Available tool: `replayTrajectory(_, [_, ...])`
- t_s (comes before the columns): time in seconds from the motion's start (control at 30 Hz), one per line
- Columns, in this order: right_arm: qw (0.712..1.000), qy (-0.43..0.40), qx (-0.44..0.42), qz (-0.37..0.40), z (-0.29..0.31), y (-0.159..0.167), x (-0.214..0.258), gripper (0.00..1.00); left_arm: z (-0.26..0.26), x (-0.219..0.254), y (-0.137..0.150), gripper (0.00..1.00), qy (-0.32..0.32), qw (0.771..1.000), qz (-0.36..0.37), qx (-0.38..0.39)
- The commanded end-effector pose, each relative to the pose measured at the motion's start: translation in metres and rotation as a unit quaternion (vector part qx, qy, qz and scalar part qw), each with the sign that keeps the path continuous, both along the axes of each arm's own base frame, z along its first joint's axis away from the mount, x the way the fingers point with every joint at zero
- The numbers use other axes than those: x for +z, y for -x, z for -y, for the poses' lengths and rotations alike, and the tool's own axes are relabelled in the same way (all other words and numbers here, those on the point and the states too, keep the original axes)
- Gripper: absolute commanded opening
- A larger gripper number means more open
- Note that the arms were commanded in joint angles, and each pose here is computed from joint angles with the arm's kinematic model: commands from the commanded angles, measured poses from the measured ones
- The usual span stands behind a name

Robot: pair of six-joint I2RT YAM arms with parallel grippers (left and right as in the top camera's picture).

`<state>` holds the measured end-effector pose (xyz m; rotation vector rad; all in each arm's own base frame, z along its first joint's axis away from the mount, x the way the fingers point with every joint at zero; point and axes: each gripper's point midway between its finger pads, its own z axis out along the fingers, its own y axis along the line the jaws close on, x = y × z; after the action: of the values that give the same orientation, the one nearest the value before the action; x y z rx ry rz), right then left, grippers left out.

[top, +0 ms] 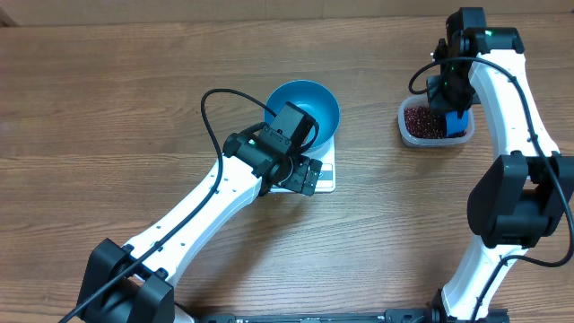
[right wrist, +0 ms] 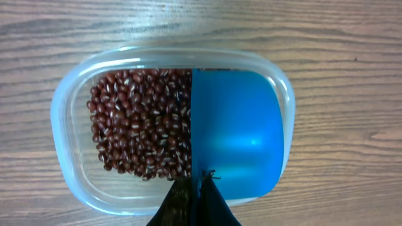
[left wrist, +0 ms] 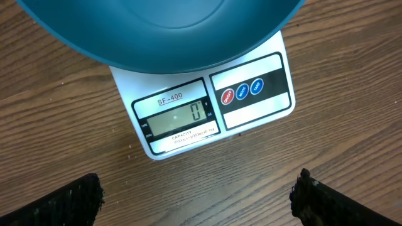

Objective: Scoop item into bowl and weigh 150g on scale

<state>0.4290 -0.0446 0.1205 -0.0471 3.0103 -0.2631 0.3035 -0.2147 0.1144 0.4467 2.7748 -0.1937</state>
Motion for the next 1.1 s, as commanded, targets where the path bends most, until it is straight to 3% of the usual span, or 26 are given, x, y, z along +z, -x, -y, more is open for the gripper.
replayTrajectory(0.0, [1.000,-0.004,-0.013,-0.015,0.001,0.006,-0.007,0.05,-0.001,0.002,-0.001,1.00,-0.006,1.000,0.007,-0.008])
replayTrajectory(0.5, [1.000,0.029,-0.012,0.001,0.012,-0.002,-0.004,0.04,-0.001,0.002,-0.002,1.00,-0.006,1.000,0.008,-0.009])
replayTrajectory(1.07, [1.000,0.007,-0.006,-0.013,0.005,0.004,-0.027,0.04,-0.001,0.002,-0.002,1.00,-0.006,1.000,0.008,-0.008])
